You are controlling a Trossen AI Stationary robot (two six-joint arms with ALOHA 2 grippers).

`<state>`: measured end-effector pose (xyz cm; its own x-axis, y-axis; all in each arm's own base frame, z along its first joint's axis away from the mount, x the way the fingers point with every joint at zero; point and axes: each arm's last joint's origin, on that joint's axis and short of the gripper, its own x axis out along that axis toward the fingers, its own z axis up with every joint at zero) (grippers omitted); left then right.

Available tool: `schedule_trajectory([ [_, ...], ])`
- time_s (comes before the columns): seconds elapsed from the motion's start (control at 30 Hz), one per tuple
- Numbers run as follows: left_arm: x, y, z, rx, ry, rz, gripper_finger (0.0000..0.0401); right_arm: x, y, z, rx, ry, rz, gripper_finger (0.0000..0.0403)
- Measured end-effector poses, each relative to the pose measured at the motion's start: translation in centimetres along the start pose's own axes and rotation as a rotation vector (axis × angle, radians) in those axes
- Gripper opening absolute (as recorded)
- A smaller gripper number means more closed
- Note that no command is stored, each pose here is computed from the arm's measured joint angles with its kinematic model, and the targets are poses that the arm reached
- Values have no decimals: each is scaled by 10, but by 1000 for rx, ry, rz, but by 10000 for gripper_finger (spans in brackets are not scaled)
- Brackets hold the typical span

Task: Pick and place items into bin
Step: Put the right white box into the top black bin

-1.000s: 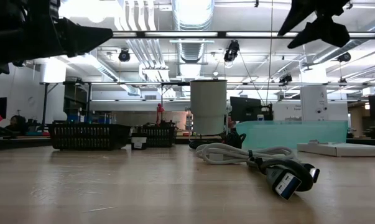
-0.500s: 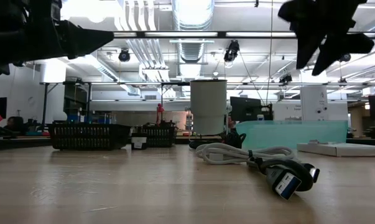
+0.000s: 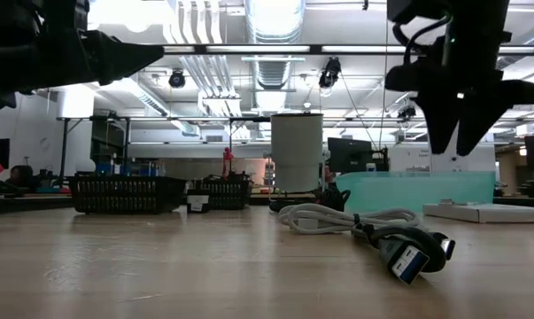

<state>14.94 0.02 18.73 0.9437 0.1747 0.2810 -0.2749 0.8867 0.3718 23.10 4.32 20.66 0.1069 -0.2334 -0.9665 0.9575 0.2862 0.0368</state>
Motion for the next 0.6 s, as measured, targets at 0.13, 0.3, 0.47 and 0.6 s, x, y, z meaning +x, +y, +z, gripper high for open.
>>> schedule_trajectory([
  [0.13, 1, 0, 0, -2, -9, 5, 194, 13, 9, -2, -3, 3, -17, 176],
  [0.3, 2, -1, -2, 1, 1, 0, 194, 29, 13, -2, -1, 21, -75, 178],
  [0.47, 2, -2, -3, 22, -1, 0, 194, 44, 17, 2, 27, 26, -87, 176],
  [0.6, 2, -2, -3, 24, 1, 0, 194, 54, 20, 5, 41, 48, -93, 176],
])
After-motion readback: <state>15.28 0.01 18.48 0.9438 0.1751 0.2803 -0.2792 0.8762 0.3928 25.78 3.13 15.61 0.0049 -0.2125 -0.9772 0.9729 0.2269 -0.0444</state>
